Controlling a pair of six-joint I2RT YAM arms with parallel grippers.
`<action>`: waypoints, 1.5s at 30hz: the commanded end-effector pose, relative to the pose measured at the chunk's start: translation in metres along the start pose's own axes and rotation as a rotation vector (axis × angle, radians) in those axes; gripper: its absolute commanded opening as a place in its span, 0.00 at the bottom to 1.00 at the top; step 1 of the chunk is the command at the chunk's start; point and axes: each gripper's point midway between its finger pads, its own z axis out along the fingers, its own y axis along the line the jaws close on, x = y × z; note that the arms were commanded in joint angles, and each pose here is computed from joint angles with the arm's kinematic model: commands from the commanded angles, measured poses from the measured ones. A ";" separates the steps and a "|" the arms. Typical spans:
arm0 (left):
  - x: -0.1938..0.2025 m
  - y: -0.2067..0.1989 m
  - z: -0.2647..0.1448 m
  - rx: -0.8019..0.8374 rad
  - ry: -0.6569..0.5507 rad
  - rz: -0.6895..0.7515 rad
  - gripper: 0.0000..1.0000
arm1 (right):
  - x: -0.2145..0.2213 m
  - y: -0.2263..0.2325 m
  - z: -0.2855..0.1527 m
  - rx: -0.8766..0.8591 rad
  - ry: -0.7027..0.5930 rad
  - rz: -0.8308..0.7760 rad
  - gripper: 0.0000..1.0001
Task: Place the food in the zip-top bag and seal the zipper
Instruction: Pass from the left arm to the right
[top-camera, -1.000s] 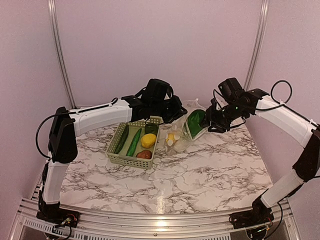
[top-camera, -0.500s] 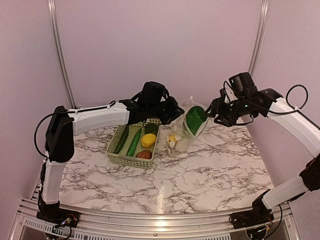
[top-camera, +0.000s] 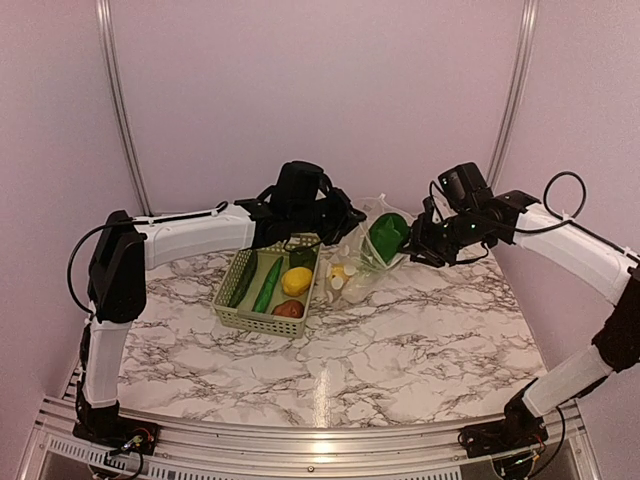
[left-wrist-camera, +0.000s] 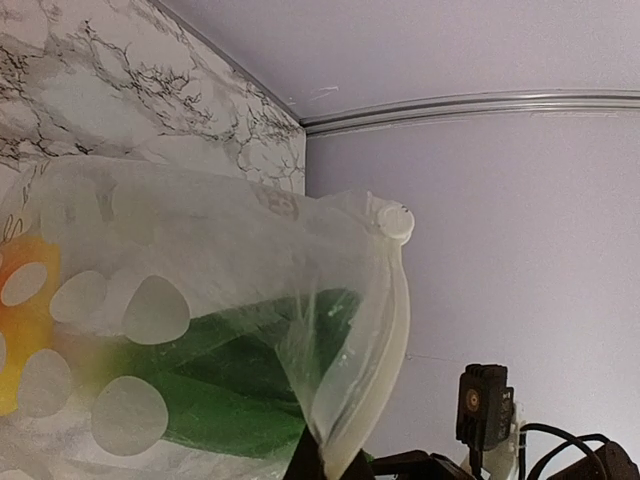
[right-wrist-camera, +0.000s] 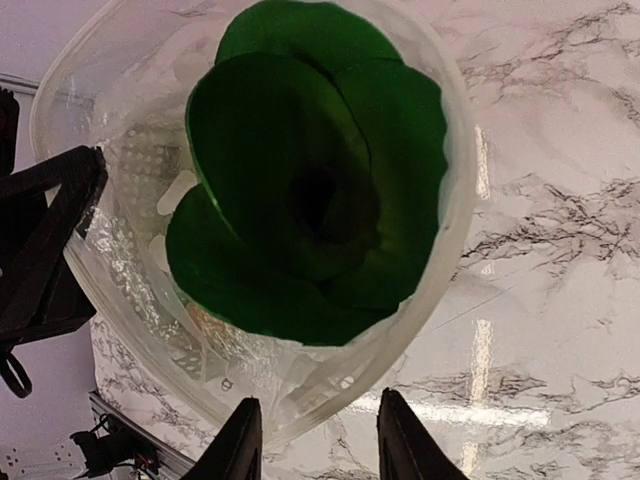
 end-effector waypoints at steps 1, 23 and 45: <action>-0.004 -0.031 -0.018 0.077 -0.007 0.006 0.00 | -0.013 0.019 0.009 -0.048 -0.017 -0.016 0.35; -0.016 -0.046 -0.050 -0.025 -0.056 0.340 0.95 | -0.076 0.048 -0.048 0.171 -0.069 -0.337 0.00; 0.010 0.079 -0.061 -0.224 0.108 0.307 0.82 | -0.042 0.052 -0.015 0.131 0.141 -0.467 0.00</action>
